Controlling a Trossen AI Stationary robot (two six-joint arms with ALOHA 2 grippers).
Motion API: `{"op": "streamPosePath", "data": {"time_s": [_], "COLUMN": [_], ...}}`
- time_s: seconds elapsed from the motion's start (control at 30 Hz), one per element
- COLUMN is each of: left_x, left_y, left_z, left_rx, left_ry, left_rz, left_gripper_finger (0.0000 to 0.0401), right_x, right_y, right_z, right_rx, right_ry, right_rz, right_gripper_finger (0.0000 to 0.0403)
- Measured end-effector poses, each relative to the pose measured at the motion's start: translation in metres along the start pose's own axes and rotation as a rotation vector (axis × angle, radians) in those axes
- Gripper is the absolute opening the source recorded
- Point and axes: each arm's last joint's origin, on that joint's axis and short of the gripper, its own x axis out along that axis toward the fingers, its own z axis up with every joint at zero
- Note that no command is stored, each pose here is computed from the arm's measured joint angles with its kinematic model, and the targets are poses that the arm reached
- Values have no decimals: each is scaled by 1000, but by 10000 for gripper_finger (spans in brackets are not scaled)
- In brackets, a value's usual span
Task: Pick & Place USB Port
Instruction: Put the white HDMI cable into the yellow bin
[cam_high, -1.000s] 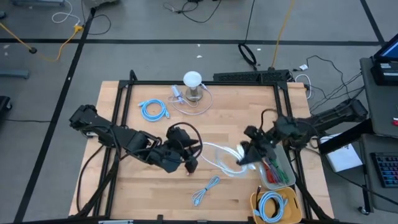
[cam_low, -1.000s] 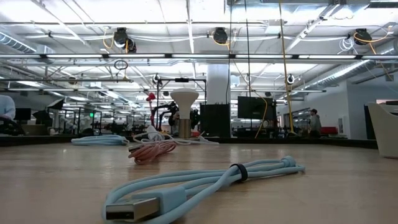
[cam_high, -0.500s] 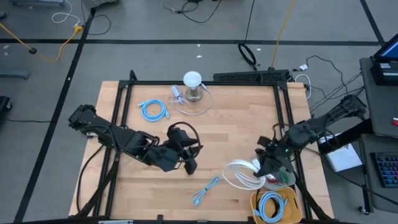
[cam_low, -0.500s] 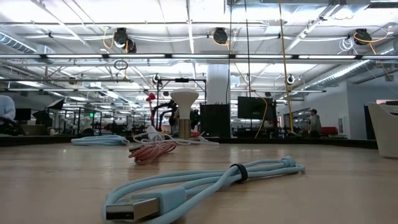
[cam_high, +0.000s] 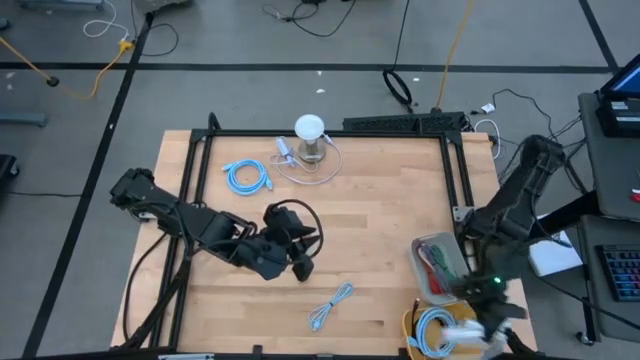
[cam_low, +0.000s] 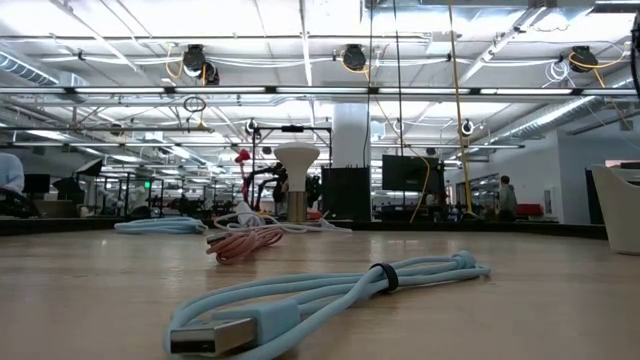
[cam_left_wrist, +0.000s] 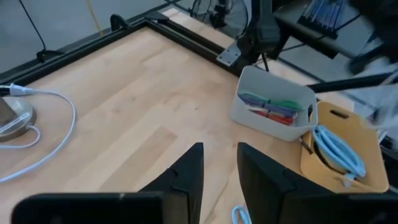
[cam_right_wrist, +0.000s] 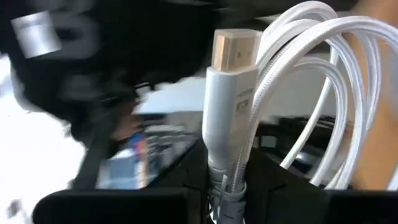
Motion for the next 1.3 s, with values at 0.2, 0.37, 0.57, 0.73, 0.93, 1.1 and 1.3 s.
{"op": "streamPosePath", "data": {"time_s": [0.2,0.37,0.57,0.73,0.93,1.1,1.3], "left_x": [0,0,0,0,0,0,-2], "left_y": [1,1,1,1,1,0,-2], "left_z": [-1,-1,-1,-1,0,-1,-3], "left_rx": [2,6,2,-4,-10,-36,-41], "left_ry": [8,8,7,6,5,19,40], "left_rz": [8,8,7,6,5,-11,-30], "left_gripper_finger": [97,97,97,97,97,97,97], "right_x": [12,27,51,61,63,54,48], "right_y": [15,5,3,-6,-42,-82,-94], "right_z": [-5,-2,4,13,23,19,15], "right_rx": [-50,-23,-38,-80,-1,141,154], "right_ry": [-83,-49,37,47,19,31,47], "right_rz": [123,63,131,153,18,-308,-453], "right_gripper_finger": [44,44,44,44,44,44,44]}}
